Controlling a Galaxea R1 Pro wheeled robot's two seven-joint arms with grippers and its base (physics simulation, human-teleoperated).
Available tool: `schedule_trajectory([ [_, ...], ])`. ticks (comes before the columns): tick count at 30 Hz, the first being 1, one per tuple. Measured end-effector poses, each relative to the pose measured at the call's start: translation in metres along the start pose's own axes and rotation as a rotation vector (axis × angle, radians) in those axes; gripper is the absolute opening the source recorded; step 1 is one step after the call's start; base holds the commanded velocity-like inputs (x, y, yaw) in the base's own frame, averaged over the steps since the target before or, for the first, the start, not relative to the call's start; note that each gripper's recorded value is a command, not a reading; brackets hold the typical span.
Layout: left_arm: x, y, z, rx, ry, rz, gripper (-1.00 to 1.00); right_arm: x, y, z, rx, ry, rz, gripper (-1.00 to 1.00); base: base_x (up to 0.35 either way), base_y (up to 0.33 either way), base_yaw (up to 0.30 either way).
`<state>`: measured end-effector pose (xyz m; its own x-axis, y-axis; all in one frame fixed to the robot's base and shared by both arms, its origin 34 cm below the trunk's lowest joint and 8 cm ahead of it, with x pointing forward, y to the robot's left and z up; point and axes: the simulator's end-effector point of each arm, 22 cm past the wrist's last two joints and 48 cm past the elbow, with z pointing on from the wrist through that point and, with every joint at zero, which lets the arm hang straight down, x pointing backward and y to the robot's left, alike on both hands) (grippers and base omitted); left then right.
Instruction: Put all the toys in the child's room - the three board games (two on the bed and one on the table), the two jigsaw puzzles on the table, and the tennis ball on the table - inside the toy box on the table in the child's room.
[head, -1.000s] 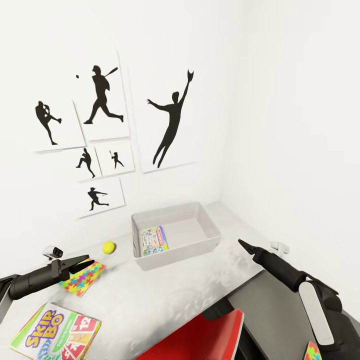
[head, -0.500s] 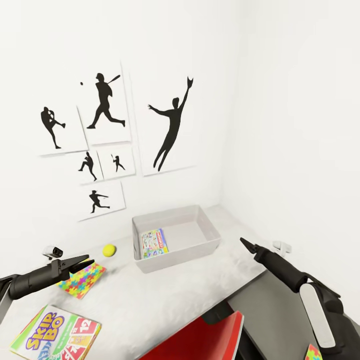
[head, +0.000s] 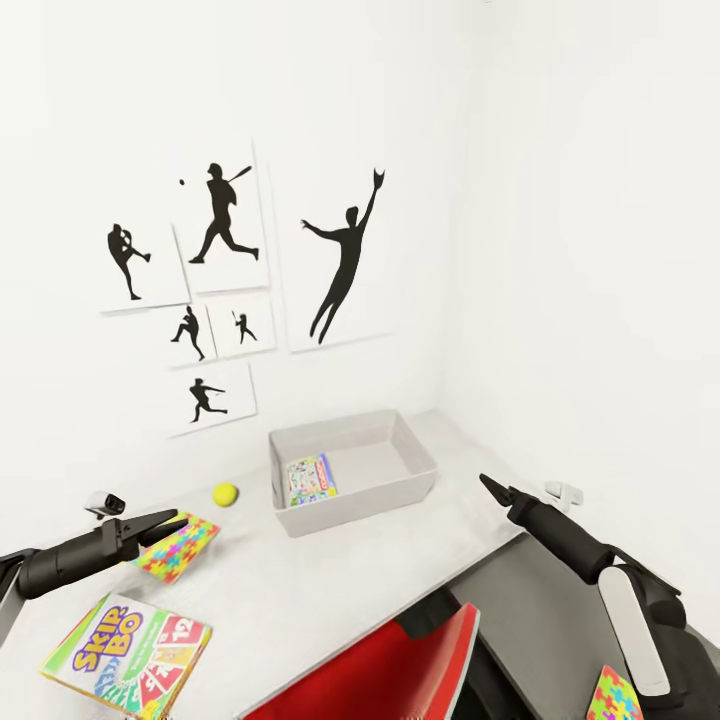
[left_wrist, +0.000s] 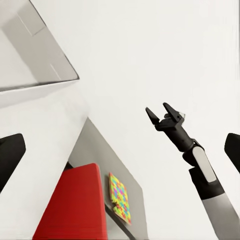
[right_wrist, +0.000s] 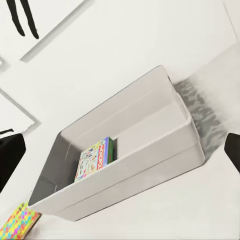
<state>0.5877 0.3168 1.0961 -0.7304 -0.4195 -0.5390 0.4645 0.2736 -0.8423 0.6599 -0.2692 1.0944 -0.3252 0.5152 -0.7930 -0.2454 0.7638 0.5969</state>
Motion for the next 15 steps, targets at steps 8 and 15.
schedule_trajectory([
  [8, -0.005, -0.006, -0.003, 0.004, -0.013, 0.013, 1.00, -0.006, 0.004, -0.003, -0.006, -0.010, -0.004, 1.00, -0.036, 0.000, 0.000],
  [15, -0.012, -0.012, -0.008, 0.009, -0.035, 0.017, 1.00, -0.011, 0.006, -0.005, -0.009, -0.019, -0.011, 1.00, -0.003, 0.000, 0.000],
])
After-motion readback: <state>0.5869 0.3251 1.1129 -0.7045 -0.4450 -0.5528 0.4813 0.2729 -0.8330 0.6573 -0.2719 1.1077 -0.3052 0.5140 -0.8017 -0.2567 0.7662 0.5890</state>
